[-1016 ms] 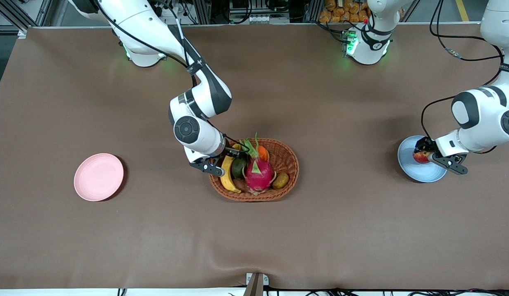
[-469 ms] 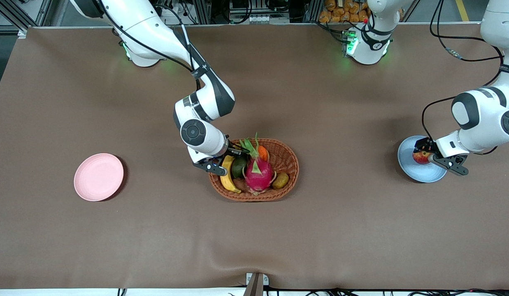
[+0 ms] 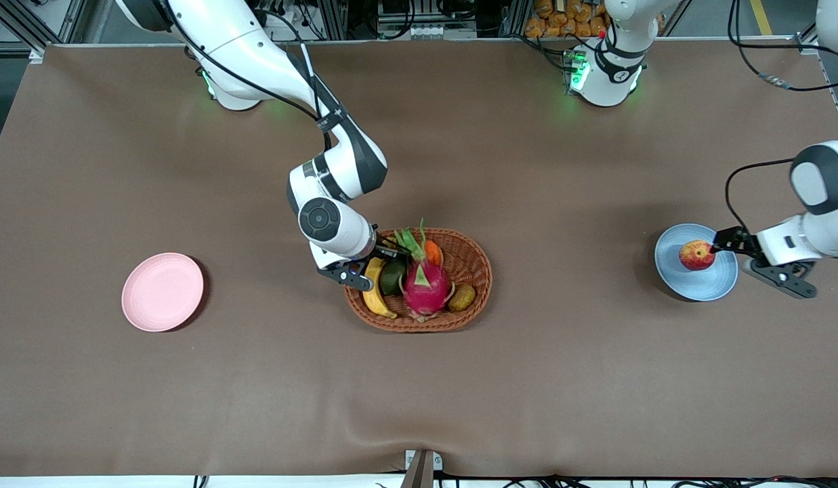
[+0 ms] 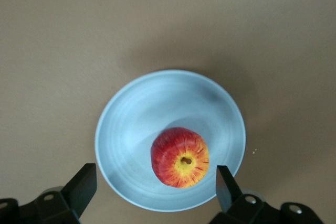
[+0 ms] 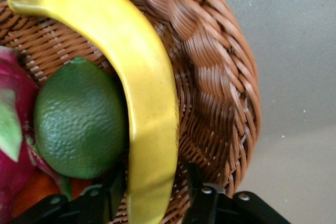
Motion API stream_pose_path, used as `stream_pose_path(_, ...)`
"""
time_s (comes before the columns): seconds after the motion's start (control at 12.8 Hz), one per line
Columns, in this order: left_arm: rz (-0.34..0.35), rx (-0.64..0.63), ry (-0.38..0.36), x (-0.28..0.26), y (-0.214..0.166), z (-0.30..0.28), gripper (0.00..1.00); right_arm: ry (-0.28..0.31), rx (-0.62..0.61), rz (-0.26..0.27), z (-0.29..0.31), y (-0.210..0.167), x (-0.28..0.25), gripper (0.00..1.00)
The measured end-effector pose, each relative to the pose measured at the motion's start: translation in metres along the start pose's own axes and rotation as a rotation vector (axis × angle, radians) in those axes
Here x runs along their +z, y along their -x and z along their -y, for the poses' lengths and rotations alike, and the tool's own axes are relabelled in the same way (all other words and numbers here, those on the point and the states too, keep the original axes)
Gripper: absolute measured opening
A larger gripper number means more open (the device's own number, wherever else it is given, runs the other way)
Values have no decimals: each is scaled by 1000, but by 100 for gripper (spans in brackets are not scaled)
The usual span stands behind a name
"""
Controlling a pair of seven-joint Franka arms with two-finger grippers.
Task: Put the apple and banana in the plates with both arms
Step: 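Grasp the yellow banana and lift it with the right gripper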
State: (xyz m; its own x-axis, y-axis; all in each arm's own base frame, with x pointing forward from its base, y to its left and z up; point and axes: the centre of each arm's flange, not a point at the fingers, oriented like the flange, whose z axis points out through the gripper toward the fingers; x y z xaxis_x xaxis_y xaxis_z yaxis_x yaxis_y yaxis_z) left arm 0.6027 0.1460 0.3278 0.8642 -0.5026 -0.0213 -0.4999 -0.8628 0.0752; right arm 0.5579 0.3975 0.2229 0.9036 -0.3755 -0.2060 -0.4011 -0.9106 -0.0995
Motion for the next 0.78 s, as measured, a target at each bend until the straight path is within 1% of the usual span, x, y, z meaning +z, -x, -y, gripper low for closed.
stream_pose_path(0.16, -19, 19, -12, -21, -14, -3, 100, -1, 7, -7, 0, -1, 3, 52)
stream_pose_path(0.23, -22, 23, -14, -27, -18, -3, 100, -6, 9, -11, 1, -2, 2, 44)
stream_pose_path(0.31, -21, 25, -13, -32, -19, -4, 100, -8, 10, -13, 2, -2, 1, 39)
stream_pose_path(0.47, -12, 36, -1, -37, -24, -9, 100, -8, 9, -14, 2, -2, 1, 38)
stream_pose_path(0.62, -17, 57, -5, -41, -34, -18, 100, -4, 3, -21, 3, -4, -4, 38)
stream_pose_path(0.78, -30, 77, -23, -56, -49, -32, 100, 24, -11, -17, 5, -9, -20, 38)
